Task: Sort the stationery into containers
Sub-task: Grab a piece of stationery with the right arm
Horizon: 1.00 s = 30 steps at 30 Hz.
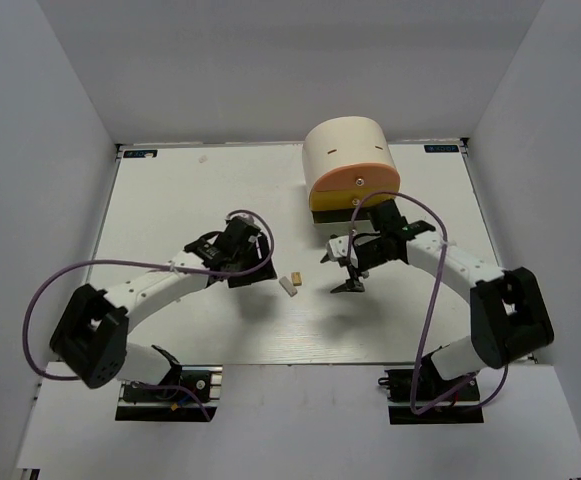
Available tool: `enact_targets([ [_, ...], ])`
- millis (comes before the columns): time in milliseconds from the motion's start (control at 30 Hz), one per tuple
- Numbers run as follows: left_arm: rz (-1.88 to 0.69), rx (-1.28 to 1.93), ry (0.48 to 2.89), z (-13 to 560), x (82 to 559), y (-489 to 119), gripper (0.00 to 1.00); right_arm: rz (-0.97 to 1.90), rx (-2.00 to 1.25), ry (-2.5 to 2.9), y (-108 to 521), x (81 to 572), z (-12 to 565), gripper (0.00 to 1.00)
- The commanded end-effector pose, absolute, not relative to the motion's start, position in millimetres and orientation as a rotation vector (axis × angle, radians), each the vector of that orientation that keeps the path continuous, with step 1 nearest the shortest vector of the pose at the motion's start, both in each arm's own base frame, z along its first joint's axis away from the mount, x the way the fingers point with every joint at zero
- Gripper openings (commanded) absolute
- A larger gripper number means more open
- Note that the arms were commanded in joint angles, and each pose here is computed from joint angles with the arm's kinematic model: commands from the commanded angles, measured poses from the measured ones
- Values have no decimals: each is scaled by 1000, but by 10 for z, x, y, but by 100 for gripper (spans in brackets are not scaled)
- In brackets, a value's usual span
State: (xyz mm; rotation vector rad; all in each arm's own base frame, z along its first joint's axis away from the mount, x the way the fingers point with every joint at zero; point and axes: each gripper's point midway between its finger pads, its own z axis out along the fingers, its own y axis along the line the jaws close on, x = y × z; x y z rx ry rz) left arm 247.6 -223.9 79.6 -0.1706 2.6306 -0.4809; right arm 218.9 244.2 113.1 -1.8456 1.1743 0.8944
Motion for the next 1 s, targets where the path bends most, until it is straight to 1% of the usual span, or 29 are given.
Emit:
enact_targets([
  [0, -518, -180, 2521, 1061, 2429, -2101, 78, 896, -1937, 955, 2648, 2207, 1233, 82],
  [33, -515, -198, 2514, 1030, 2395, -2057, 79, 889, -1944, 964, 2701, 2234, 1212, 80],
  [67, -535, -209, 2495, 1064, 2386, -2054, 79, 844, -1947, 960, 2760, 2360, 1198, 80],
  [200, -577, -248, 2442, 1123, 2315, -1984, 79, 850, -1982, 1061, 2946, 2520, 1022, 71],
  [300, -588, -248, 2429, 1120, 2279, -1955, 79, 855, -2027, 1121, 3009, 2523, 875, 68],
  [333, -594, -226, 2432, 1103, 2239, -1942, 80, 809, -2037, 1136, 3007, 2585, 834, 68],
  [367, -601, -226, 2424, 1097, 2226, -1932, 80, 822, -2049, 1162, 3054, 2536, 761, 68],
  [633, -624, -163, 2381, 1101, 2160, -1883, 82, 729, -2051, 1344, 3203, 2642, 497, 68],
  [933, -613, -152, 2389, 1038, 2142, -1866, 82, 595, -2012, 1435, 3319, 2783, 335, 68],
  [967, -613, -152, 2389, 1038, 2142, -1866, 82, 593, -2008, 1449, 3308, 2790, 311, 66],
])
